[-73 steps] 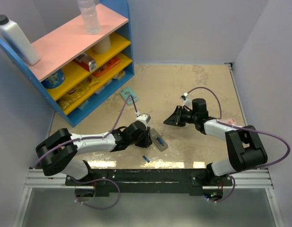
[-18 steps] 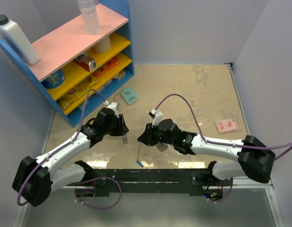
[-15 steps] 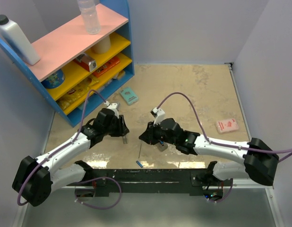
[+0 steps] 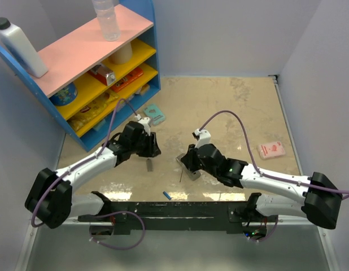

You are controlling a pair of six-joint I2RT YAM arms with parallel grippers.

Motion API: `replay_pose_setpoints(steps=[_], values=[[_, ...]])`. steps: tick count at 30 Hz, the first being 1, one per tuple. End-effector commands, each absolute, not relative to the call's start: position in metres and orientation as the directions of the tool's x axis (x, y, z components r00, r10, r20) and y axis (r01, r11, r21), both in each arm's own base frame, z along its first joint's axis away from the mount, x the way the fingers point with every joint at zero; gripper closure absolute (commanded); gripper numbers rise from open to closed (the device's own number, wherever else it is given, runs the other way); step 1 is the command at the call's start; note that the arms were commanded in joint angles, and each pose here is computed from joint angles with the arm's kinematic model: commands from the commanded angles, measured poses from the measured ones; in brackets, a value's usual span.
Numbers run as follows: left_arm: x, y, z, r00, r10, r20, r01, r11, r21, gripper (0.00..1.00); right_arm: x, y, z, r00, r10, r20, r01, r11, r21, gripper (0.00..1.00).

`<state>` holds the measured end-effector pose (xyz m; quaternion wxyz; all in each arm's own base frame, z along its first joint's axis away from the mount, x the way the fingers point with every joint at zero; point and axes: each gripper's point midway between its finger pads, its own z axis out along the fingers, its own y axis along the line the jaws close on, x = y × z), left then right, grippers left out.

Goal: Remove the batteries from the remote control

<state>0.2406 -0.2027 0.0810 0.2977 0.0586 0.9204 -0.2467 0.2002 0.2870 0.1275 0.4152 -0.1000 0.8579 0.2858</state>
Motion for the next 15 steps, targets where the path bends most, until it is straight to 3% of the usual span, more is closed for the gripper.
replay_pose_setpoints(steps=[1, 6, 15], values=[[0.283, -0.239, 0.125, -0.729, -0.002, -0.684, 0.396, 0.815, -0.424, 0.55, 0.208, 0.266, 0.128, -0.615, 0.148, -0.774, -0.312, 0.856, 0.412, 1.00], [0.291, -0.290, 0.137, -0.697, 0.054, -0.715, 0.507, 0.743, -0.438, 0.56, 0.213, 0.246, 0.115, -0.584, 0.180, -0.791, -0.246, 0.890, 0.385, 1.00], [0.298, -0.350, 0.111, -0.705, 0.139, -0.695, 0.562, 0.708, -0.428, 0.57, 0.225, 0.203, 0.113, -0.517, 0.207, -0.830, -0.106, 0.947, 0.302, 1.00]])
